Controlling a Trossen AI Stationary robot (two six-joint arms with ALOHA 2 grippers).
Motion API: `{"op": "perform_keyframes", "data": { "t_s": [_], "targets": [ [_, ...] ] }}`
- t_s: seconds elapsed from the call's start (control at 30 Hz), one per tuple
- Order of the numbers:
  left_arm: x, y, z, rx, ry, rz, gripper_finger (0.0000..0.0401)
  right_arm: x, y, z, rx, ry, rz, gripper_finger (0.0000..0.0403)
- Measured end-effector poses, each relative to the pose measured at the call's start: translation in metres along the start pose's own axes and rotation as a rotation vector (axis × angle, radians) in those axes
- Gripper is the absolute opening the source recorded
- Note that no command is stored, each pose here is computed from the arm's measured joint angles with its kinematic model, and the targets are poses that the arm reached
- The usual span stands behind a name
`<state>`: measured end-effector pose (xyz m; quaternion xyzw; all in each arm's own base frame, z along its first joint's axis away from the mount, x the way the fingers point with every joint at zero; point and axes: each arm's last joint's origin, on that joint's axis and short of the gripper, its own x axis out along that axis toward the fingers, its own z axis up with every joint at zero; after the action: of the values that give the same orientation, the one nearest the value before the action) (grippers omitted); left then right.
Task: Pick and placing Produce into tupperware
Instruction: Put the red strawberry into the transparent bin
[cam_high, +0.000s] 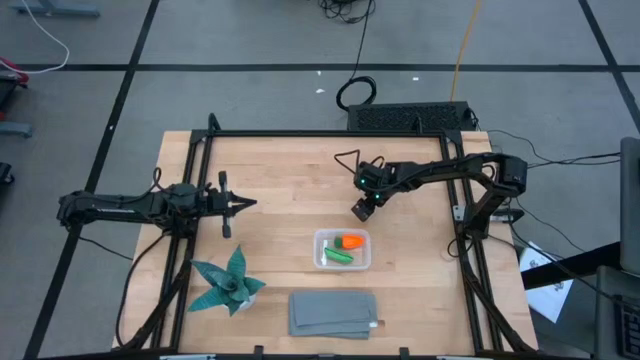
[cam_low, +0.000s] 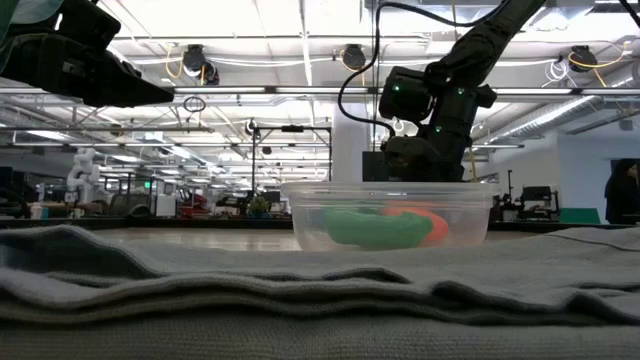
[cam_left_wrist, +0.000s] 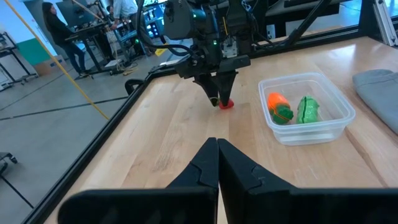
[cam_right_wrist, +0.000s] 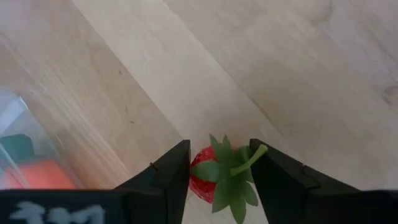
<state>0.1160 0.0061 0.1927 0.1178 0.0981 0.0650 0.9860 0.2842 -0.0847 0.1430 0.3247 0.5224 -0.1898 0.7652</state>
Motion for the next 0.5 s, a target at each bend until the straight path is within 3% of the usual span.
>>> {"op": "perform_keyframes", "data": {
  "t_s": [0.5],
  "targets": [
    [0.0,0.0,0.0,0.0,0.0,0.0,0.0001,-0.016,0.003,0.001,-0.018,-0.044,0.023,0.008]
  ]
}}
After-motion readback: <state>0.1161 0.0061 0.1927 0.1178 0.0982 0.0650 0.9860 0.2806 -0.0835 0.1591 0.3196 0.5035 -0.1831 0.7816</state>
